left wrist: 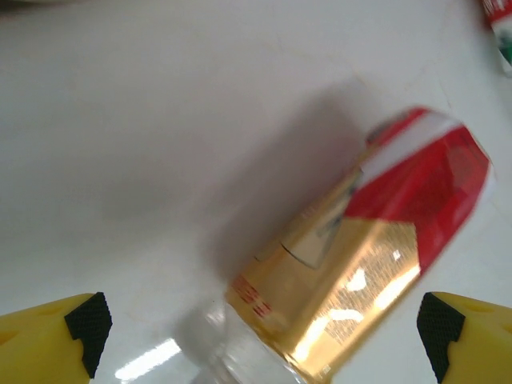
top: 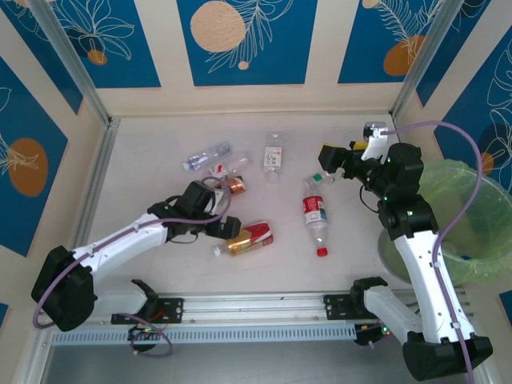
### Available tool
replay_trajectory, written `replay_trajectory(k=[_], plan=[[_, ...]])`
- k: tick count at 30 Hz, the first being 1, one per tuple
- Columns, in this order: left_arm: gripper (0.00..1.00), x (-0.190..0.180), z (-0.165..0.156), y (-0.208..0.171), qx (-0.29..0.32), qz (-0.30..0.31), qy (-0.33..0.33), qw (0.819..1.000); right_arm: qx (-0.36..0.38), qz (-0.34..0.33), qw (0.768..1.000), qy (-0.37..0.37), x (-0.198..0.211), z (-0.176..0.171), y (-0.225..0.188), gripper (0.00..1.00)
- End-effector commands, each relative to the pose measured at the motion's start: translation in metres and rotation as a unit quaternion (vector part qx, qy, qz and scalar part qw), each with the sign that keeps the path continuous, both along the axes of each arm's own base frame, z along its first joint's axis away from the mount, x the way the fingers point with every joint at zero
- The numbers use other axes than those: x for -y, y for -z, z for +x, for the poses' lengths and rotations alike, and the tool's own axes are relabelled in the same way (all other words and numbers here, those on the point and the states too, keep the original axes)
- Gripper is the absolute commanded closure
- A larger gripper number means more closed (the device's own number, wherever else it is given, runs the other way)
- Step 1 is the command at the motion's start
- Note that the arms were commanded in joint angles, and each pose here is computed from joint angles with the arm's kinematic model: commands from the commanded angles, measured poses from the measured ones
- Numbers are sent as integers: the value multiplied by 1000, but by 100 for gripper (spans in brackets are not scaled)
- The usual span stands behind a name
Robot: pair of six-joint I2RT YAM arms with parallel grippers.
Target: Put the plastic bottles in the bin
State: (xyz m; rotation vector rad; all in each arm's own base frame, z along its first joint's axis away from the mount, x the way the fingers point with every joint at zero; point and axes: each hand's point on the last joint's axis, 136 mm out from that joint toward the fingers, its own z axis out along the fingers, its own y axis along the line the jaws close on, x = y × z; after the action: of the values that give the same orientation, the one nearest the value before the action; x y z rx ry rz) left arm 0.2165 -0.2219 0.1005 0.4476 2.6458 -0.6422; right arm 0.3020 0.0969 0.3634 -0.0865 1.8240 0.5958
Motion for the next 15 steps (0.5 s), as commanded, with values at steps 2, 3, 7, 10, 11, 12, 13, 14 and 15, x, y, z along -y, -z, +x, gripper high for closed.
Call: replay_trajectory(k=[2,3,7,10,11,12,13,14,15], plan=[[0,17,-22,6,6,-14,56,998,13,-15,1000,3,-2,4,1,2],[0,16,-25,11,7,0,59,998,12,-17,1000,3,-2,4,2,2],[0,16,-36,37,14,48,85,995,8,-26,1000,6,-3,3,5,2],[0,13,-37,51,29,89,102,990,3,-34,999,8,-3,2,7,2],[0,13,-37,55,33,98,108,989,1,-37,999,8,-2,1,9,2],[0,15,-38,59,35,102,116,987,3,-39,999,9,-2,1,8,2],[0,17,-38,62,37,104,123,986,3,-41,999,9,-2,0,8,2],[0,19,-39,65,40,106,131,985,4,-42,999,9,-2,-1,8,2],[0,22,-39,67,44,107,137,984,4,-43,999,10,-2,-1,7,2]])
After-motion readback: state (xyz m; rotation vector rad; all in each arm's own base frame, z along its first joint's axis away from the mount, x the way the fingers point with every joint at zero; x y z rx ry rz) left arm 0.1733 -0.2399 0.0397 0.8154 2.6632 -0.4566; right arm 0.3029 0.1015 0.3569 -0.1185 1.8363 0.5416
